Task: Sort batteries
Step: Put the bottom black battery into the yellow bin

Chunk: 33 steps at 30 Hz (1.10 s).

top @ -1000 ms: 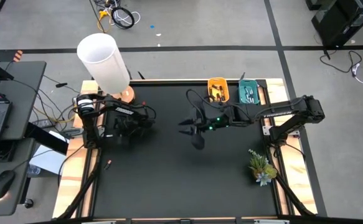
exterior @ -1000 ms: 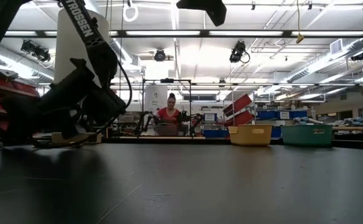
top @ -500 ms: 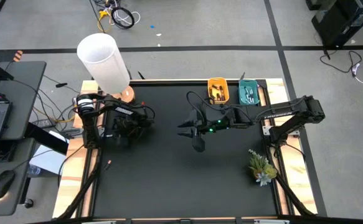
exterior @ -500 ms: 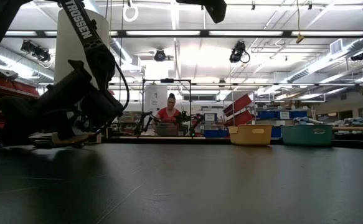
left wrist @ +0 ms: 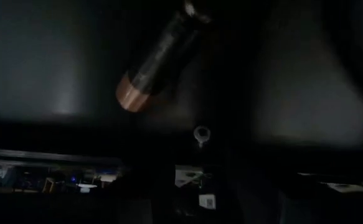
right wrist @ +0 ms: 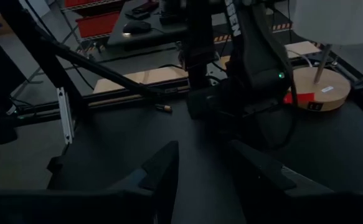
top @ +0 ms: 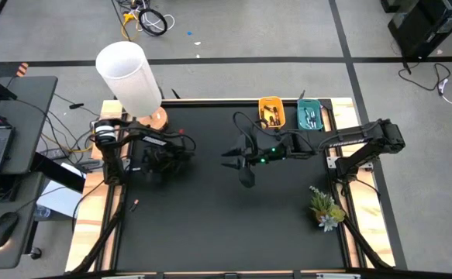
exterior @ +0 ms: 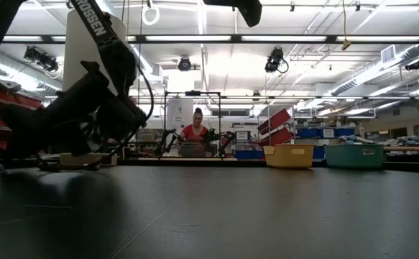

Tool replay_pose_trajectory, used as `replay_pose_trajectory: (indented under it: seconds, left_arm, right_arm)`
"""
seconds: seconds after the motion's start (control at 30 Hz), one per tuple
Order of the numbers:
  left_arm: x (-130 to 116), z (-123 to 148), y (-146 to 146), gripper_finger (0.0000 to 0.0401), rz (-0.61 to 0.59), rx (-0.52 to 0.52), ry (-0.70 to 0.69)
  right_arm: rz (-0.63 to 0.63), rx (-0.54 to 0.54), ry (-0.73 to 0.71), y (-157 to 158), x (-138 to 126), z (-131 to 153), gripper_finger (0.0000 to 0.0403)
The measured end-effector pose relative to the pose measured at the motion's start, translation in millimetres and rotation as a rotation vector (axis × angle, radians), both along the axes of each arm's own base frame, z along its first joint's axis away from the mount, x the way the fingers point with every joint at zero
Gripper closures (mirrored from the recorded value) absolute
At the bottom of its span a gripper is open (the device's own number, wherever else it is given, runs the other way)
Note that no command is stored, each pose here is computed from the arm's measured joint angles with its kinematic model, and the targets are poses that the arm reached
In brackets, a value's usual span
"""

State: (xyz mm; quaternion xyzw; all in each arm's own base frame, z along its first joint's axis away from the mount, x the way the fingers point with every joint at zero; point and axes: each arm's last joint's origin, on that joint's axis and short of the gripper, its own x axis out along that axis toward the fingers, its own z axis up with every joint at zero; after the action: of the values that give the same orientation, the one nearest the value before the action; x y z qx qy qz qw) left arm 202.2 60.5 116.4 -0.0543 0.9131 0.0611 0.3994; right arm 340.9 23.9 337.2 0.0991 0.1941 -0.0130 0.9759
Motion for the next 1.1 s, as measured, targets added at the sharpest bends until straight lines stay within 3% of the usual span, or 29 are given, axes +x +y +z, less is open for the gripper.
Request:
replay_pose_trajectory:
  seconds: [0.13,0.3,0.47,0.63,0.83,1.1]
  left_arm:
    - [8,21,-1,0.0244,0.048,0.046,-0.058]
    - [1,69,-14,0.0245,0.186,0.121,-0.263]
    - [-35,112,-52,0.0245,0.360,0.100,-0.525]
    - [-73,139,-87,0.0245,0.613,0.081,-0.637]
    - [-88,140,-119,0.0245,0.691,0.100,-0.581]
    - [-90,94,-155,0.0245,0.692,0.084,-0.571]
  right_arm:
    - [-0.009,-0.002,0.000,-3,0,0,0.0252]
    - [-0.013,-0.008,-0.004,-6,0,0,0.0252]
    - [-0.008,-0.021,-0.014,-6,1,1,0.0252]
    - [-0.006,-0.021,-0.009,-6,1,1,0.0252]
    - [0.006,-0.045,-0.026,-6,1,2,0.0252]
    - [0.044,-0.028,-0.030,-1,1,3,0.0252]
